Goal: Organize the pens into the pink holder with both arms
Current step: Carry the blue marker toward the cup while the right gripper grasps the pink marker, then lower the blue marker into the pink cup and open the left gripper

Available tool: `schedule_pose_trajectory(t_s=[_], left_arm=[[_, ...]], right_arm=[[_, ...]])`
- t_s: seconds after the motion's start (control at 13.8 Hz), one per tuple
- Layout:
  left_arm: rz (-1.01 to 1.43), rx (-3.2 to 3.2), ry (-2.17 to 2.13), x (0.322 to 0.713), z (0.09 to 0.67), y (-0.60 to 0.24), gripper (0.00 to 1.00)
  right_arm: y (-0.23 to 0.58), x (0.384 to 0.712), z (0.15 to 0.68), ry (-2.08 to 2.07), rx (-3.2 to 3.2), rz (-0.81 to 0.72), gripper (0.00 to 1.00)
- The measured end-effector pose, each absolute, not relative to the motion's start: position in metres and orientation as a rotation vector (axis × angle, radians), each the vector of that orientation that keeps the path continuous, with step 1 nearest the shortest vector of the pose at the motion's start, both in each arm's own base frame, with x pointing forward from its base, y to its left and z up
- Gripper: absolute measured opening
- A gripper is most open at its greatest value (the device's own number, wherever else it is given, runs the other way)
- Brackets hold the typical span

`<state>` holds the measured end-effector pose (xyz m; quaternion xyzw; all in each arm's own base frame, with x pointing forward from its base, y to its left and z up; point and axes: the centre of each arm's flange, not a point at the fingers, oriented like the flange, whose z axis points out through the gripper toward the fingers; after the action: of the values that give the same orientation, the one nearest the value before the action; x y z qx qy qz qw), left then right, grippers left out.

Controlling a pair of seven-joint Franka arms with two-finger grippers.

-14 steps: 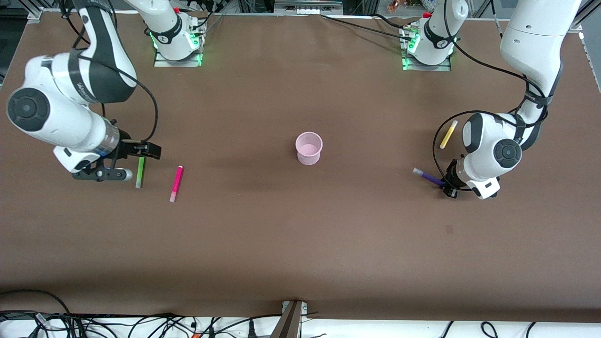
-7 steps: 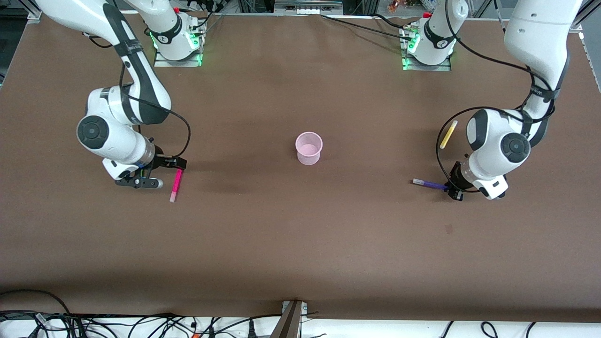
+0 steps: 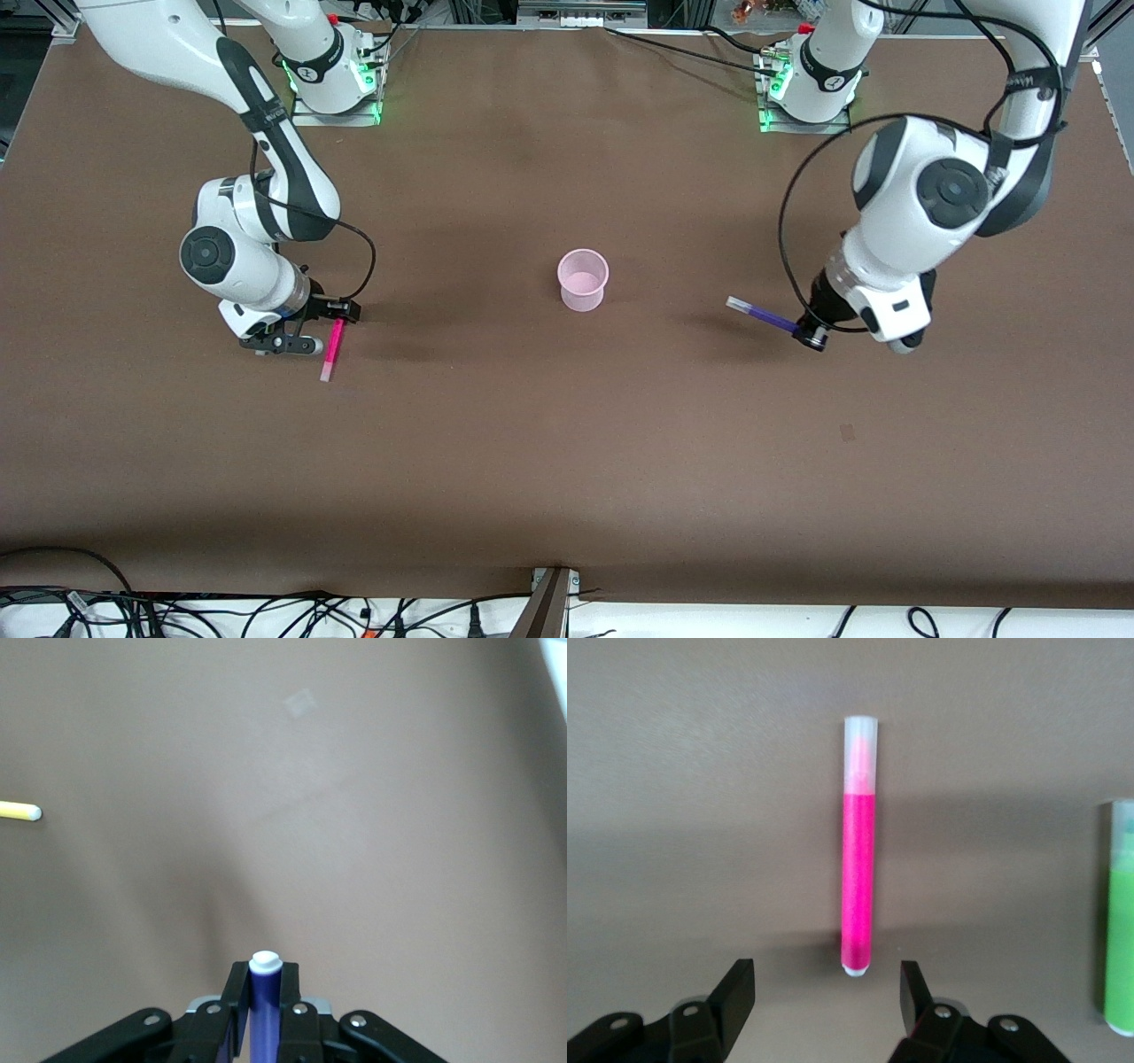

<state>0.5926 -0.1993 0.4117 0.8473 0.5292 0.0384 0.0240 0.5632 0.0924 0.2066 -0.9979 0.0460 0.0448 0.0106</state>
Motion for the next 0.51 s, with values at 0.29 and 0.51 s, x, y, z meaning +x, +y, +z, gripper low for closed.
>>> schedule_pose_trajectory(t_s=[0.29,0.51], left_arm=[[0.272,2.756,1.502,0.532,0.403,-0.336,0.18],[0.462,2.792,1.423,0.507,0.388,-0.398,0.18]], right_arm=[[0.087,0.559,0.191,0.156,-3.116,0.157,0.69],[0.080,0.559,0.188,0.176,-3.117,0.156,0.65]])
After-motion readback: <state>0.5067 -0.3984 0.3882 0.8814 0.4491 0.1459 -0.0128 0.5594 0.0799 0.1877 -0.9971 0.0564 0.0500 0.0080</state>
